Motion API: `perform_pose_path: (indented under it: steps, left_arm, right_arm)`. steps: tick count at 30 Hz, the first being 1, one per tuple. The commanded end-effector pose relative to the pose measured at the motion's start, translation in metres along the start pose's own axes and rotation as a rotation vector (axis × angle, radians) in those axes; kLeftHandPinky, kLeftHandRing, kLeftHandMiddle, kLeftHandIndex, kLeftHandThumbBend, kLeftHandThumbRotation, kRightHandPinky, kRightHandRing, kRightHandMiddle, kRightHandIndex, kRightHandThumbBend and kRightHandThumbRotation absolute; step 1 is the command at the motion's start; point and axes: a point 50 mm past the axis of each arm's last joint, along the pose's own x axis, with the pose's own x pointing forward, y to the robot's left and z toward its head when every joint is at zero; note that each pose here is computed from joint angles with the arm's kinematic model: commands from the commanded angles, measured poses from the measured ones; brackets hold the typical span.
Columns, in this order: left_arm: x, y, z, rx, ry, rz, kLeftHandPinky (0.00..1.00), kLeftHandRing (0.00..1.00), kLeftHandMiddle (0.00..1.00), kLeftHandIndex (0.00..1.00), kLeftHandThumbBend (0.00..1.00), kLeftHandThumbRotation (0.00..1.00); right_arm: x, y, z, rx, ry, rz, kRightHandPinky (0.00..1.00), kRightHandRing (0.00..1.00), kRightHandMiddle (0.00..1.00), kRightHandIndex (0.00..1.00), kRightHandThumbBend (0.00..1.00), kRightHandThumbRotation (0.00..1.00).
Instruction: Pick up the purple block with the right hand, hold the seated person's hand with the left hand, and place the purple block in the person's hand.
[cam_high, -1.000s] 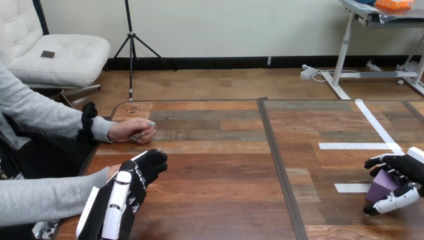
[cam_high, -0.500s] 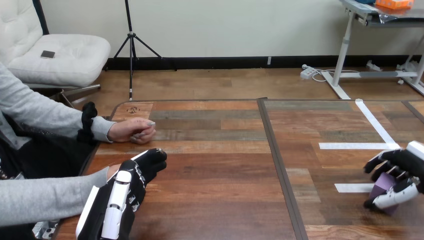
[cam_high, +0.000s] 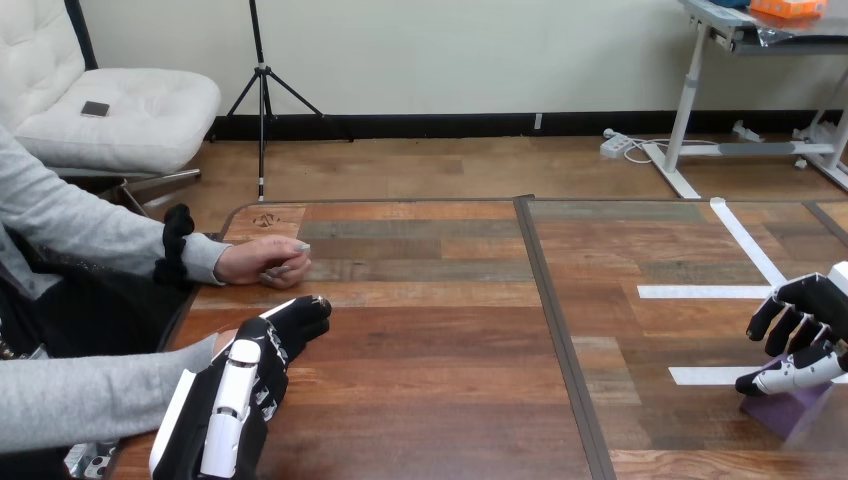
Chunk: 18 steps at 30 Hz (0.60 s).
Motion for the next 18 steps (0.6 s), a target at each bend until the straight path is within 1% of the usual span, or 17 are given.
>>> perform_pose_path:
  steps: [1,5,13,18]
  left_arm:
    - [0.0176,-0.0026,0.0186,0.008,-0.124,-0.022,0.97,0.86,0.82,0.72,0.26,1.0]
    - [0.0174,-0.0025,0.0188,0.004,-0.121,-0.02,0.97,0.86,0.82,0.72,0.26,1.0]
    - [0.0168,-0.0027,0.0198,0.015,-0.117,-0.012,0.98,0.86,0.82,0.72,0.26,1.0]
    - [0.0169,-0.0029,0.0199,0.013,-0.121,-0.012,0.96,0.86,0.82,0.71,0.26,1.0]
  right_arm:
    - [0.0111,-0.0271,0.0245,-0.024,-0.106,-0.107,0.37,0.42,0.45,0.44,0.85,0.0]
    - [0.0115,-0.0284,0.0258,-0.03,-0.109,-0.12,0.37,0.41,0.45,0.44,0.85,0.0]
    - [0.0107,-0.0323,0.0302,-0.033,-0.147,-0.146,0.36,0.39,0.44,0.44,0.86,0.0]
    - [0.0101,-0.0348,0.0331,-0.031,-0.174,-0.16,0.35,0.39,0.43,0.44,0.88,0.0]
